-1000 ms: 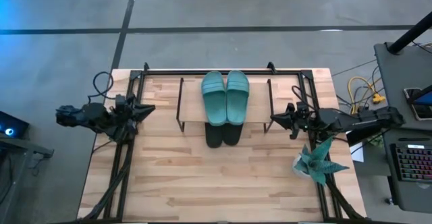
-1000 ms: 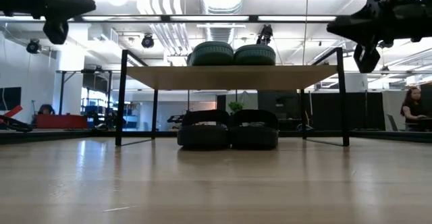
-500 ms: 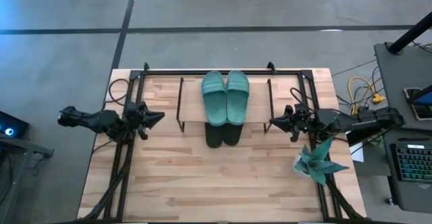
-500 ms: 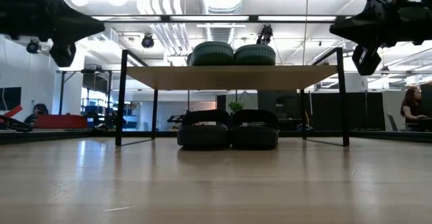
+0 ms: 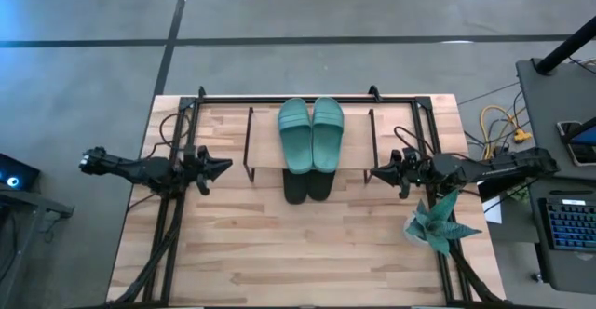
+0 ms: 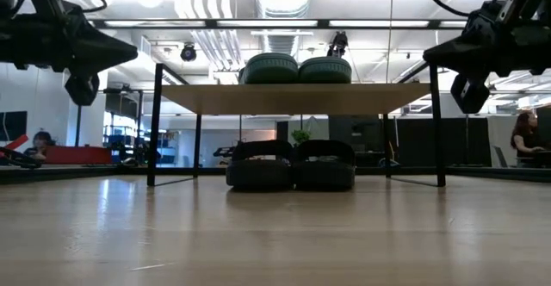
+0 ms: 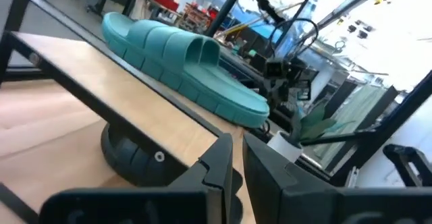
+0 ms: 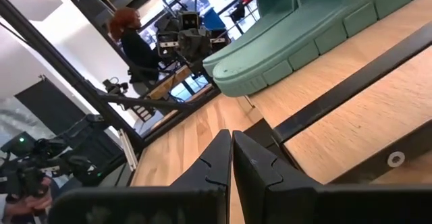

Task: Pick and place slides into the shelf
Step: Return to Home Position

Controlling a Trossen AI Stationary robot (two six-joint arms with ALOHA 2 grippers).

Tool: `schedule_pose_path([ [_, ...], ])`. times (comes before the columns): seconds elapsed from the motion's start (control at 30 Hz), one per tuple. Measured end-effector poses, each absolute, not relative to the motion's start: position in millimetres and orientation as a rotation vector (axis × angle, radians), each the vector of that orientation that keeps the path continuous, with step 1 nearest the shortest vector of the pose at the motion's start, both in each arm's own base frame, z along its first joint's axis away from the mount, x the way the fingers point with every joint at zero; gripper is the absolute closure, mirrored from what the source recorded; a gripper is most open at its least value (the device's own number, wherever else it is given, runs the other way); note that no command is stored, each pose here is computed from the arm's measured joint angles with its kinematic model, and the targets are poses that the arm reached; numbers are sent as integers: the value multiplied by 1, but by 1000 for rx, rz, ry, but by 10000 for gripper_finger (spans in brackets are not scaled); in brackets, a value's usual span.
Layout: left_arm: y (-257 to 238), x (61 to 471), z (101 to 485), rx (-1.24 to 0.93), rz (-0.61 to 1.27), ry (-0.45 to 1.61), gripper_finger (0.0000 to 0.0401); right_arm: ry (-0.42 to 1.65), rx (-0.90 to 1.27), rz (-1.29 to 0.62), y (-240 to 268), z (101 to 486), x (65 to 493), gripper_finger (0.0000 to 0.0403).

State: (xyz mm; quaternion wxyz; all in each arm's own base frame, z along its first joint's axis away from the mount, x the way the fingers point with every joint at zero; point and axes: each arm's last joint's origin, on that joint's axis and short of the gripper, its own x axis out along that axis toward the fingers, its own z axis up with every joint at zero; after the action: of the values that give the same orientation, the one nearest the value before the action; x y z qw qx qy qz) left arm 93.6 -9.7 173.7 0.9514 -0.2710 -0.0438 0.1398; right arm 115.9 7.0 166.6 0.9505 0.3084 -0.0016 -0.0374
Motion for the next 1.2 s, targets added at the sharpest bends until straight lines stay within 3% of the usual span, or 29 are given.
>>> schedule_pose_path([
  [0.57,-6,92,176,-575,408,-146,379,23,628,-90,7,164,116,394],
  [0.83,-6,92,184,-614,391,-223,379,-9,753,-93,7,166,116,394],
  [1.2,-6,92,184,-604,384,-215,379,0,736,-47,8,167,116,394],
])
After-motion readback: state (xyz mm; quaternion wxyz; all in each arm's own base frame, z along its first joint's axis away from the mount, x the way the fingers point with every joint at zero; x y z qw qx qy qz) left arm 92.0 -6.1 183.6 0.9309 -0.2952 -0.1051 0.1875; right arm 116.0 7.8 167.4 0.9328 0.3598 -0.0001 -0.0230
